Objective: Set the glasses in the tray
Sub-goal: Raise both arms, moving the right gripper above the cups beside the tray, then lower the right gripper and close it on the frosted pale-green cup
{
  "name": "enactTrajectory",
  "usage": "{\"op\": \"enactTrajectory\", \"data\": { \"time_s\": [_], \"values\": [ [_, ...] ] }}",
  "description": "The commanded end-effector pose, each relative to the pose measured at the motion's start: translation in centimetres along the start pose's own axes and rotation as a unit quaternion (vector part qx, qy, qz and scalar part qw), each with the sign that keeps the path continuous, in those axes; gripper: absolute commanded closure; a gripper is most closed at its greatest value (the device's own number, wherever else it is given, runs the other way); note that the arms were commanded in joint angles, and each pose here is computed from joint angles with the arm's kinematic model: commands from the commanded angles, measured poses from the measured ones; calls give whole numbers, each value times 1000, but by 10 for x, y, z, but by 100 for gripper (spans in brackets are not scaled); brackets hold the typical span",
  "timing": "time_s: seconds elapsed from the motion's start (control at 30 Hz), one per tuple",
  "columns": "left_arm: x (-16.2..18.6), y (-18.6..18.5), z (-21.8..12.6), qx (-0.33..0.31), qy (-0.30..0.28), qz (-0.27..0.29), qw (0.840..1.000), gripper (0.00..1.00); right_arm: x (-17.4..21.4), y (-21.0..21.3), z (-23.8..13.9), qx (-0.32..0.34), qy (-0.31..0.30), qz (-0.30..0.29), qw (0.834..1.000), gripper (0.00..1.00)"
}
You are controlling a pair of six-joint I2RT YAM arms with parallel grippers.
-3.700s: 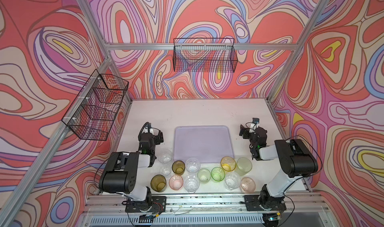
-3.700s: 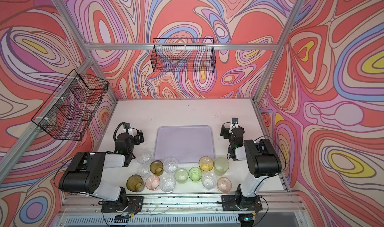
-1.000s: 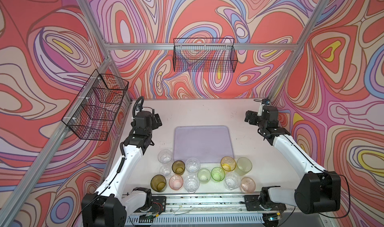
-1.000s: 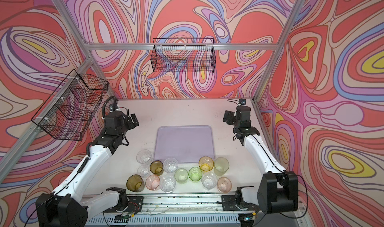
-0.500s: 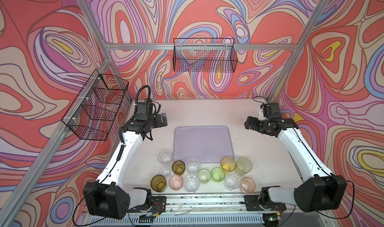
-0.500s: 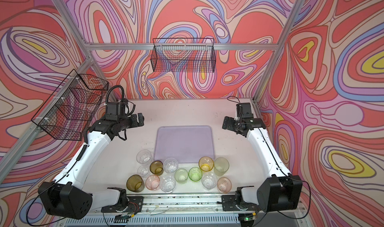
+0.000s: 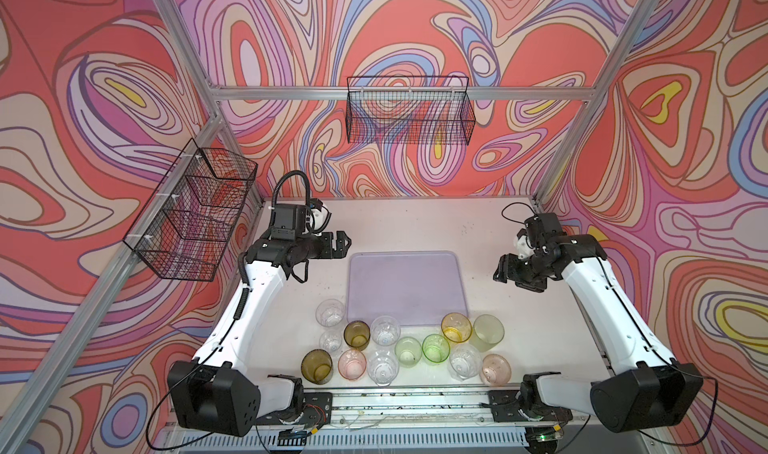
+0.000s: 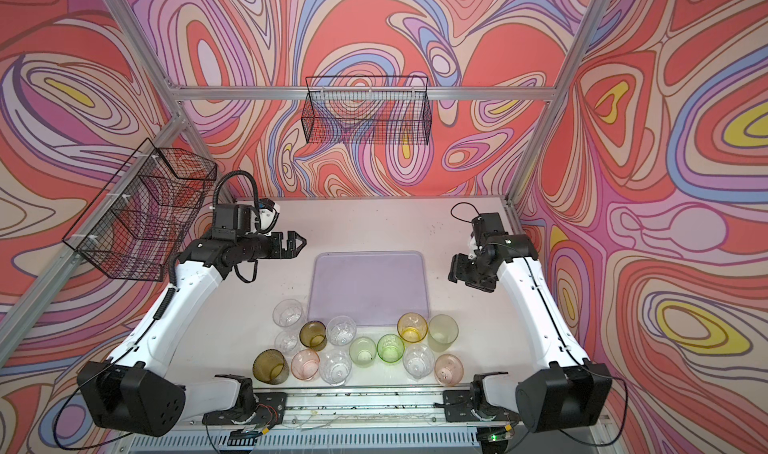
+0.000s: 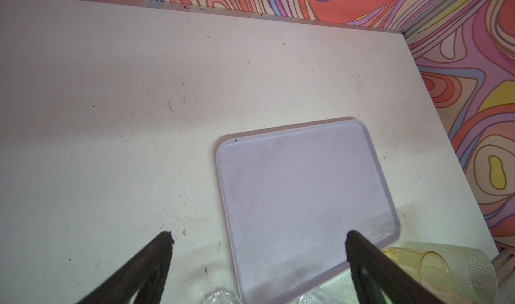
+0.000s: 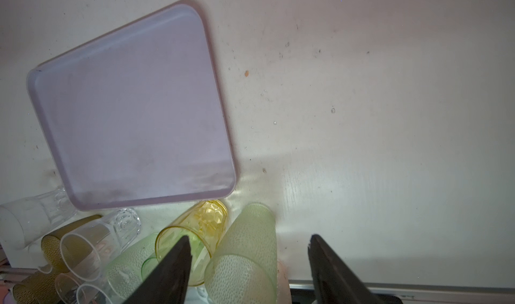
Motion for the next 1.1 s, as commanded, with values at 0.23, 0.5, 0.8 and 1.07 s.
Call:
{"op": "enactTrajectory", "data": {
  "time_s": [0.23, 0.5, 0.8, 1.07],
  "values": [
    [5, -5, -3, 20, -5, 8, 1000, 2, 53, -8, -12, 15, 74, 19, 997, 39],
    [6, -6, -2, 25, 0, 2, 1000, 2, 70, -9, 2, 14, 92, 50, 994, 43],
    [6, -5, -1, 22, 0, 2, 1000, 2, 78, -12, 19, 33, 101, 62, 992, 45],
    [7, -4, 2, 22, 4, -2, 1000, 2, 90, -13, 36, 37, 118, 60, 990, 47]
  ]
}}
Point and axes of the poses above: each gripper's point midway between its finger pads, its own z axis out along the fingers, its own y axis along the line the jaws close on, x = y × z, the point moved 4 cm from there along -z, back along the fingers, and after that the axes turned 2 degrees about -z, right-handed, at the moved point
